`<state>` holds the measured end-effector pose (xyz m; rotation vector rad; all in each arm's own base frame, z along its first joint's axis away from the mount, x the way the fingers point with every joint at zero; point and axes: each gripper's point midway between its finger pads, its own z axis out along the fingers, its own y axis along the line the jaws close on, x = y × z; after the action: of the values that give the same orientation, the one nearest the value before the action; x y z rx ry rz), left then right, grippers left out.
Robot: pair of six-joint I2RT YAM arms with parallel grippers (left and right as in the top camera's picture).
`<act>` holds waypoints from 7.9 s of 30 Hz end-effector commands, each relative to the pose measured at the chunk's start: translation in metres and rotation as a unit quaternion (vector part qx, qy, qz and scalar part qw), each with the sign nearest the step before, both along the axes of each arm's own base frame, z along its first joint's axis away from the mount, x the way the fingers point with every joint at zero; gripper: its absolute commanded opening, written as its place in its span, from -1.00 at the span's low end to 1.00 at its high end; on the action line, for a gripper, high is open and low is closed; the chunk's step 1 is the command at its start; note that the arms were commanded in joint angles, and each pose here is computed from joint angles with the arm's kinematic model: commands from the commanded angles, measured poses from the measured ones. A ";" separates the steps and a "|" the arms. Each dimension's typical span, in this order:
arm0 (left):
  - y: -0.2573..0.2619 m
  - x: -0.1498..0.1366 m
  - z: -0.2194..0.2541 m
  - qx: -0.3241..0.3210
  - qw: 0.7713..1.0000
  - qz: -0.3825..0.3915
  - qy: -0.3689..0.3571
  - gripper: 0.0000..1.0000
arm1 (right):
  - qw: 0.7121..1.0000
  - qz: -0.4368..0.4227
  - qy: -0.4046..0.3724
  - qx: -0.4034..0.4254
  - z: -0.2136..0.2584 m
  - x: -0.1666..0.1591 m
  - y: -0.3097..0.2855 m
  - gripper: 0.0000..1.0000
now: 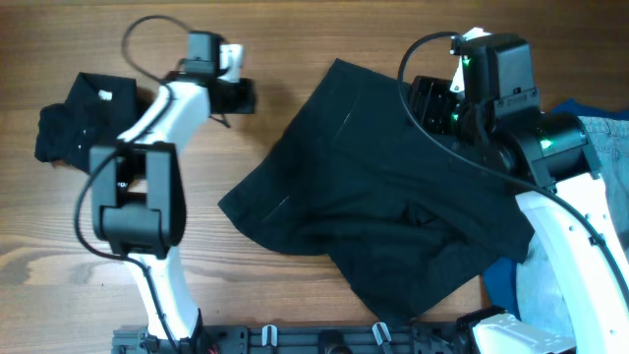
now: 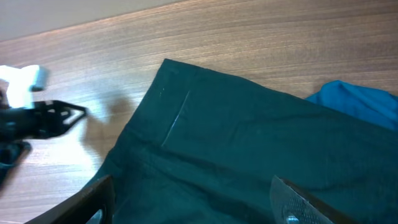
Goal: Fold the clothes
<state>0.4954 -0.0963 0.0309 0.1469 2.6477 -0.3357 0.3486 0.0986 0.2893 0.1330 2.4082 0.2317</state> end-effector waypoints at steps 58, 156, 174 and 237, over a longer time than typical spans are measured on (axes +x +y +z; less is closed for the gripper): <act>-0.038 0.025 -0.010 0.123 0.988 0.071 -0.061 -0.92 | 1.000 -0.010 0.003 -0.010 0.000 -0.002 -0.006 0.62; 0.090 -0.094 0.162 0.056 0.983 0.173 0.019 0.46 | 0.978 0.027 -0.069 0.193 -0.156 0.246 -0.085 0.99; 0.092 -0.149 0.112 0.092 0.974 0.140 0.155 0.43 | 0.893 0.046 0.425 0.142 -0.266 -0.022 -0.042 0.08; 0.092 -0.171 -0.021 0.087 0.977 0.144 0.132 -0.92 | 0.931 0.026 0.345 0.113 -0.263 -0.029 -0.039 -0.91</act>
<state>0.3294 -0.0016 0.0166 -0.2461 2.8926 -0.0158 0.3412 0.0411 0.0509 0.2728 3.0152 0.5535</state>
